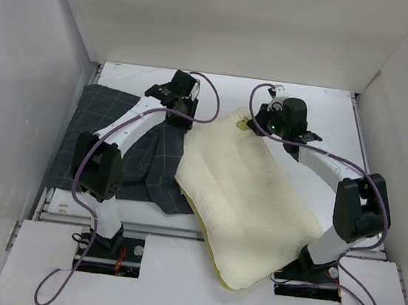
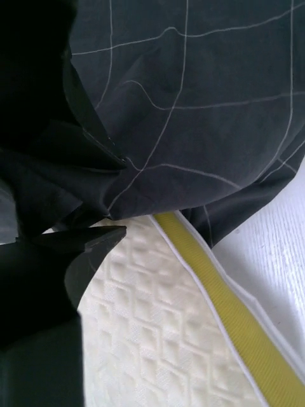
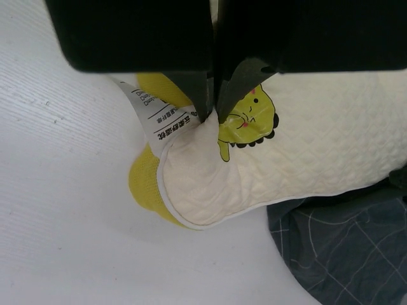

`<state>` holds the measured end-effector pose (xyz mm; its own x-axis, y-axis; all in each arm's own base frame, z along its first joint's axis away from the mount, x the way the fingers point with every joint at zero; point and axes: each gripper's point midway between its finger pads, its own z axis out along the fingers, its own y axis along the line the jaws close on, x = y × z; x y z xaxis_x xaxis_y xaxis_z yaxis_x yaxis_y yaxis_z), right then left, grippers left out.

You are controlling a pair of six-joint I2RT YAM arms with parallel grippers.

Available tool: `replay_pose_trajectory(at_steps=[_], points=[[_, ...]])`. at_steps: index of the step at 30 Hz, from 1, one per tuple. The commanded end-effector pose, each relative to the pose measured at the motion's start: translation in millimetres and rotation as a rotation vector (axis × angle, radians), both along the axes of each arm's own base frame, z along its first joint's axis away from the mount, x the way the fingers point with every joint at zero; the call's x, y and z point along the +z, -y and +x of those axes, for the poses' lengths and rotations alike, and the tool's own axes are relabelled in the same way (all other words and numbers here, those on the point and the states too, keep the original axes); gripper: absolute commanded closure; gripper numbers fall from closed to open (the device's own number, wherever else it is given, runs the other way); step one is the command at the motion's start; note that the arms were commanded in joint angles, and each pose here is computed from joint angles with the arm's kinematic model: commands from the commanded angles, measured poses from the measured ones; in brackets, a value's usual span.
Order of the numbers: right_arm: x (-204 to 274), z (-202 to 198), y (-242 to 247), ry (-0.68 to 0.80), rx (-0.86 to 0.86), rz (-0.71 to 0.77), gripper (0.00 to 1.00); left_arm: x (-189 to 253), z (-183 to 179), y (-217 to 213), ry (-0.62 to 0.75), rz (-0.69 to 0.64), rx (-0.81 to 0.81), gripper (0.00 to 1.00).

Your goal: Put the pillow into the pillowcase

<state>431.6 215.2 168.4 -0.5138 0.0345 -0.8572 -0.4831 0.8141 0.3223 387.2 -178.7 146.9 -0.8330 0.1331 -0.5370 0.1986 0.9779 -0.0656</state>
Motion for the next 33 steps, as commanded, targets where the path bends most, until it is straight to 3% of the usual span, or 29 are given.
replay_pose_trajectory(at_steps=[1, 3, 5, 7, 12, 20, 28, 33], points=[[15, 0, -6, 0.084, 0.042, 0.001, 1.00, 30, 9, -9, 0.081, 0.000, 0.045, 0.61], [13, -4, -17, 0.090, 0.077, -0.003, 1.00, 26, 7, -8, 0.069, -0.003, 0.040, 0.64], [13, -7, -24, 0.102, 0.101, -0.015, 1.00, 22, 5, -9, 0.058, -0.004, 0.048, 0.76], [15, -11, -33, 0.111, 0.122, -0.026, 1.00, 18, 5, -9, 0.050, 0.000, 0.048, 1.00], [29, -38, -65, 0.173, 0.240, -0.050, 1.00, 47, 25, -4, 0.142, -0.035, 0.084, 1.00], [31, -118, -142, 0.216, 0.500, -0.051, 1.00, 98, 49, 24, 0.260, -0.150, 0.052, 1.00], [28, -150, -176, 0.261, 0.652, -0.031, 1.00, 82, 48, 53, 0.215, -0.158, 0.002, 1.00], [30, -173, -191, 0.305, 0.806, 0.012, 1.00, 109, 52, 67, 0.270, -0.232, -0.008, 1.00]])
